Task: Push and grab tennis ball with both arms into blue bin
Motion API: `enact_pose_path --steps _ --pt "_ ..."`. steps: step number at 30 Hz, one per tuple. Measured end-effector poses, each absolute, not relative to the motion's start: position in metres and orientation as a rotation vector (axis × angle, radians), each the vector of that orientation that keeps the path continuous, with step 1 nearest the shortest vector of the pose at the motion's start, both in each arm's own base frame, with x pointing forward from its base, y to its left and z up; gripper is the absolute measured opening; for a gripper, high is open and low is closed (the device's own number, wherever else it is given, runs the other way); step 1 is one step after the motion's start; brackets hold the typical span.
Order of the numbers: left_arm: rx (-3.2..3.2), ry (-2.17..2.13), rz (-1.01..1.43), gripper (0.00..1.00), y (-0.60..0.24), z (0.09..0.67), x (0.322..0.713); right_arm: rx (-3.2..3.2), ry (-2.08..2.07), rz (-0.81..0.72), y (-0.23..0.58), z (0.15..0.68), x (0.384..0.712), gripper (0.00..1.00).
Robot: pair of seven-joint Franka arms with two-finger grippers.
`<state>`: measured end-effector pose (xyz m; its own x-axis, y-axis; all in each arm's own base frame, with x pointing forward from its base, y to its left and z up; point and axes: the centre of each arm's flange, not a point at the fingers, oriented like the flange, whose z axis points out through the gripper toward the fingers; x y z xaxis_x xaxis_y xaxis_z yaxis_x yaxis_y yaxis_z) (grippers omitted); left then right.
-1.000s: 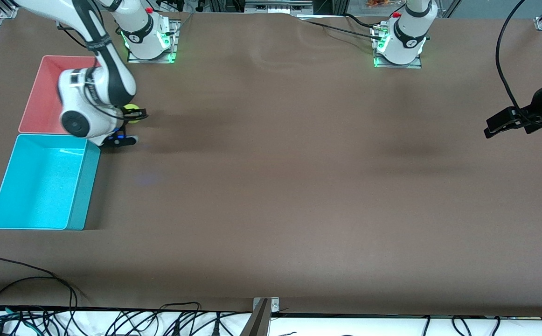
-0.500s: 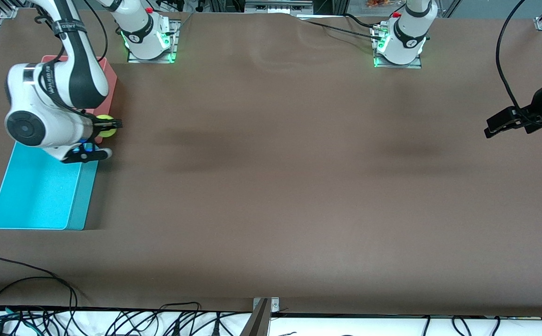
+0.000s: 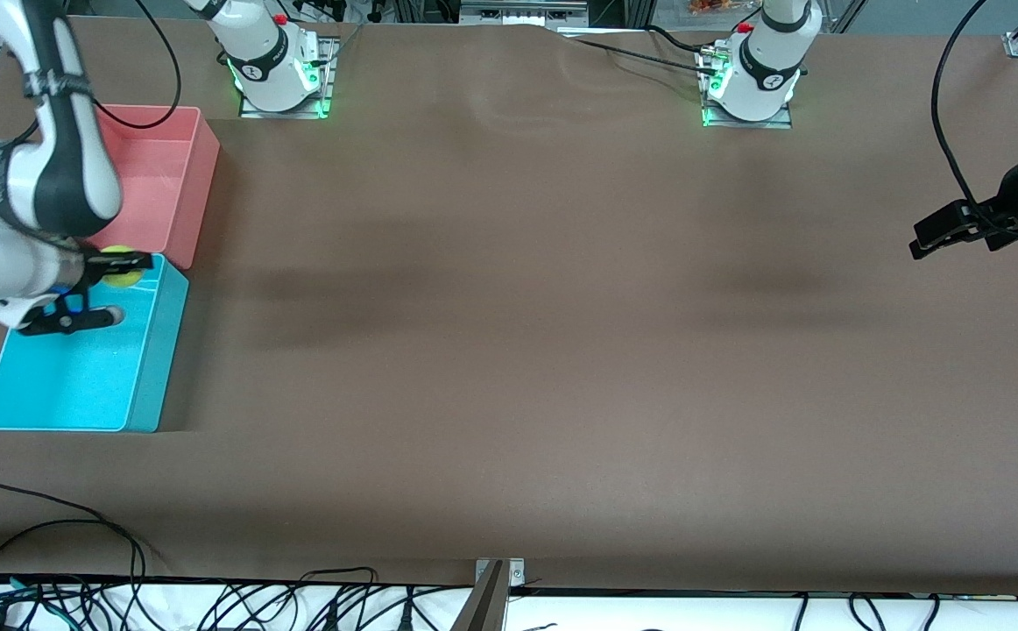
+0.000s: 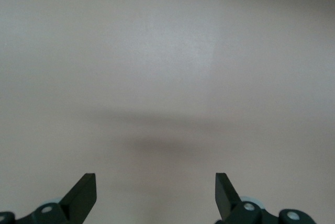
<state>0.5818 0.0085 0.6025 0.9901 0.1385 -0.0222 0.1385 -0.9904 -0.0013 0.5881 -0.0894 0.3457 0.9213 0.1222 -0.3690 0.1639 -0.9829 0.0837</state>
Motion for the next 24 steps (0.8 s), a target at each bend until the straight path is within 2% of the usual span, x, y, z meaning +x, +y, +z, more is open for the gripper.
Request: enact_pose_path --steps 9,20,24 --pt "3.134 0.218 -0.036 1.00 0.008 0.603 0.582 2.996 0.259 -0.536 -0.132 0.294 0.600 0.66" --pt "3.134 0.218 -0.037 1.00 0.008 0.602 0.582 3.020 0.227 -0.683 -0.176 0.224 0.584 0.66" --pt "3.134 0.217 -0.037 1.00 0.008 0.602 0.582 3.039 0.212 -0.685 -0.184 0.207 0.581 0.66"
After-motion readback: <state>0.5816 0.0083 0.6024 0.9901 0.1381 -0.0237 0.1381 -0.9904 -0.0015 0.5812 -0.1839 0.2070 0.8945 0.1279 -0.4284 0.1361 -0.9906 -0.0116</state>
